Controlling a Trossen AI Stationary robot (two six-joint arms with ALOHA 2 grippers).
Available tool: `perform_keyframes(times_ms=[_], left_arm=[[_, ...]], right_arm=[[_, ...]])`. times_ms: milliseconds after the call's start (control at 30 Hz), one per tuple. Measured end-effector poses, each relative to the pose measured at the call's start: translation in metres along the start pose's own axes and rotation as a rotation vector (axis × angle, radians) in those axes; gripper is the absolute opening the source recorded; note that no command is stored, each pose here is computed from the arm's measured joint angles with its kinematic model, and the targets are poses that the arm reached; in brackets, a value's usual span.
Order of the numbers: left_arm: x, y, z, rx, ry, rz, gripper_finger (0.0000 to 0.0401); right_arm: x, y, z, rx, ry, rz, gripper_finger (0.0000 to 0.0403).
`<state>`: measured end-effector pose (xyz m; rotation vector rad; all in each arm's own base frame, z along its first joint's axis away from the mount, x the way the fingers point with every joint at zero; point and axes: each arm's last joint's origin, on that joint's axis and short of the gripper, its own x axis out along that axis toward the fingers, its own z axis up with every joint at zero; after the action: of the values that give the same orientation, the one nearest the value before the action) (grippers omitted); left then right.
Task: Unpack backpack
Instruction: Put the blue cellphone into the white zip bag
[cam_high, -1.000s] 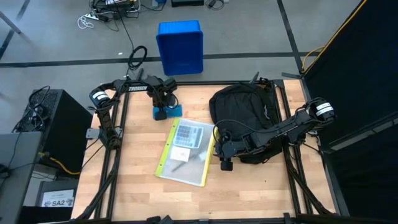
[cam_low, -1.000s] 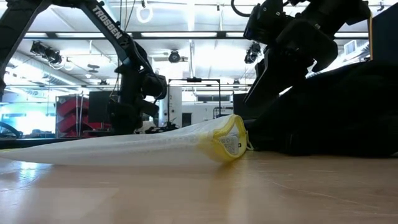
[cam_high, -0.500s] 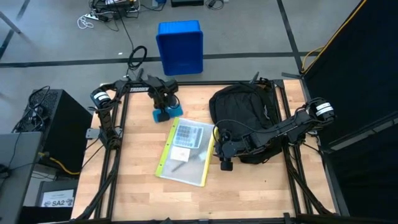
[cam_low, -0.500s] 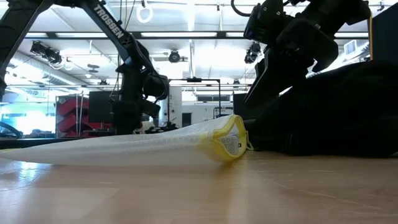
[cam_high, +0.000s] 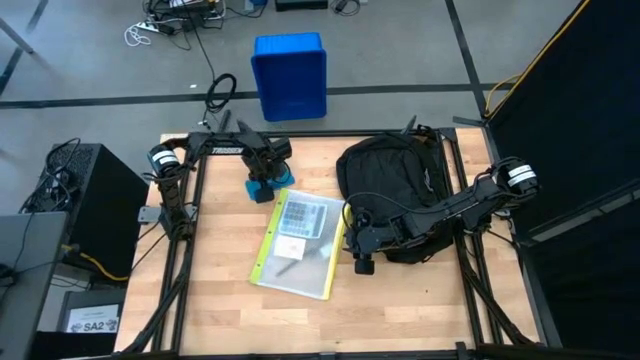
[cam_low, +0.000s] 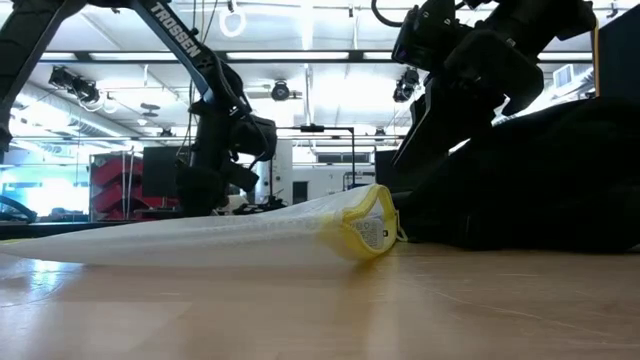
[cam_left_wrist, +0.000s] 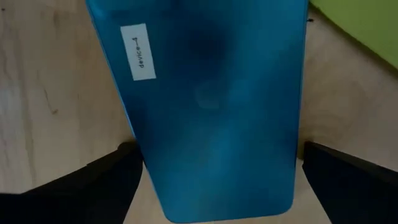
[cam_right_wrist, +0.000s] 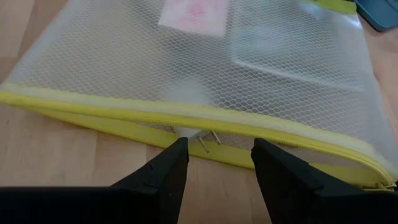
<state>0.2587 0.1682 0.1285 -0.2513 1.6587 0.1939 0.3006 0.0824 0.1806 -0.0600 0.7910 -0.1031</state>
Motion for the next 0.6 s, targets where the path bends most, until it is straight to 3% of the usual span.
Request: perform_keyframes(times_ms=[467,600], left_arm=[[0.0117,-0.0014,-0.0051,-0.092,-0.065,-0.010,0.0388],[0.0117,-0.0008,-0.0049,-0.086,-0.069,-0.008,0.0339]], right_arm=[[-0.0001,0.0001,0.0000,0.002,0.001,0.006,0.0156],[-0.0001,0.0002,0.0000,0.002,0.001,0.006,0.0158]])
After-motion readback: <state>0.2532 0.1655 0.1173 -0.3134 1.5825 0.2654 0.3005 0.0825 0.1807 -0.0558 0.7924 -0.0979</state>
